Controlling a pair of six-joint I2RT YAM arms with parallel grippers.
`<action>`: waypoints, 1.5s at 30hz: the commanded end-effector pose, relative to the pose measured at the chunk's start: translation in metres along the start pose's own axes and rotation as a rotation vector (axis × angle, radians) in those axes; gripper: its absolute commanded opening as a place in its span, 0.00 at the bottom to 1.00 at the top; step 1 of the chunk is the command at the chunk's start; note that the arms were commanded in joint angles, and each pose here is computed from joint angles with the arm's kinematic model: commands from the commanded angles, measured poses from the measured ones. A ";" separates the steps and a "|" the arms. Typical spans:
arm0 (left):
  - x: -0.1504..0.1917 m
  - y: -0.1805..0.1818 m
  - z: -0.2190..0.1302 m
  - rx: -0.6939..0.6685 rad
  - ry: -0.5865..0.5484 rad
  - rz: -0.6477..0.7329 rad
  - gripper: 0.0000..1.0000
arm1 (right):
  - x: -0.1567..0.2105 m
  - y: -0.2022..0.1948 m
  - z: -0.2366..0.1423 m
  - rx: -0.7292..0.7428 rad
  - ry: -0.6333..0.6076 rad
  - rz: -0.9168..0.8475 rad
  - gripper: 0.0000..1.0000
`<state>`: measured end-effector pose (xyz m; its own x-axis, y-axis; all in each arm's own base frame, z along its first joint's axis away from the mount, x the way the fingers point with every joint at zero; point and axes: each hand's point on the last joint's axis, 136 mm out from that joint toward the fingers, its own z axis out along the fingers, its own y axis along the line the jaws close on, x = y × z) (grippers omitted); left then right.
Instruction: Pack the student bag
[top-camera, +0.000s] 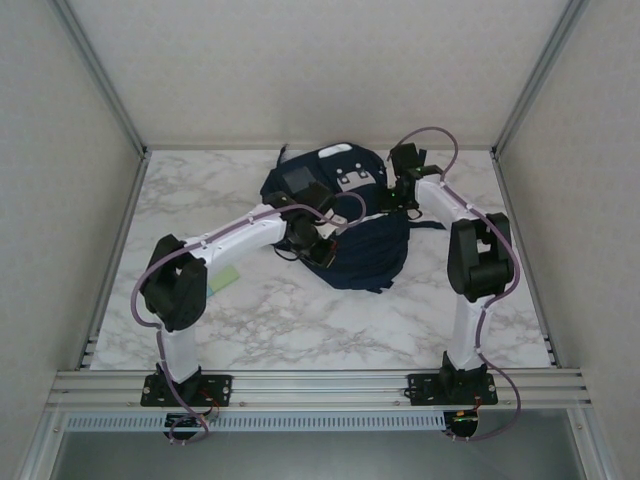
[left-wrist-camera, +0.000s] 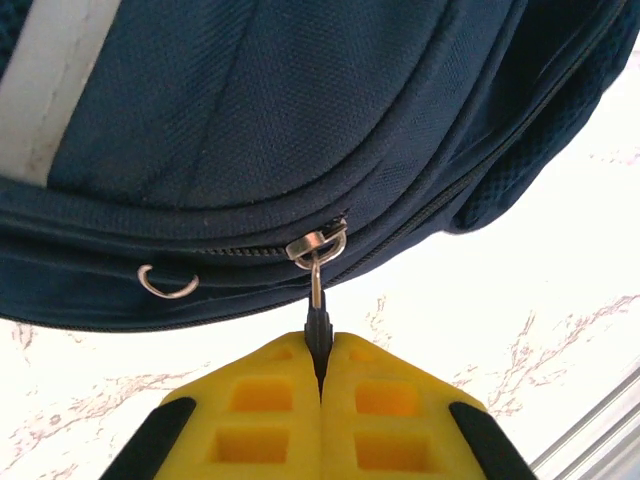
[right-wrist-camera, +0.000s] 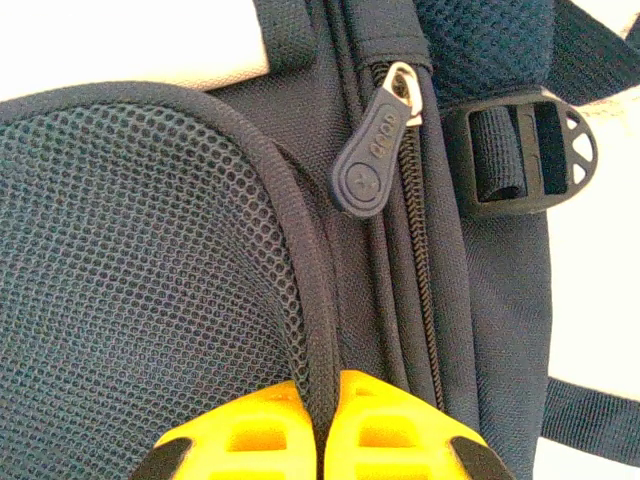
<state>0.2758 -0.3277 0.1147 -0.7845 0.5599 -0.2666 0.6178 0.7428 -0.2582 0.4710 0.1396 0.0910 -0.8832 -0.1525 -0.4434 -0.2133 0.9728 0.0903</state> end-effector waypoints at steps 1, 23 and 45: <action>0.048 0.010 -0.006 -0.074 0.206 0.030 0.00 | -0.044 -0.036 -0.005 0.093 -0.146 0.043 0.00; -0.025 0.185 -0.079 -0.760 -0.189 -0.342 0.44 | -0.005 0.002 -0.029 -0.130 -0.157 0.119 0.11; 0.107 0.218 -0.046 -0.466 -0.119 -0.800 1.00 | 0.050 0.056 -0.114 -0.296 -0.219 0.331 0.99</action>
<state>0.3240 -0.0820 0.0758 -0.9425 -0.1828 -0.2799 -0.2078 0.9762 0.0624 0.3858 0.1624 0.1877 -0.7910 0.2023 -0.5774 -0.1264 0.8693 0.4778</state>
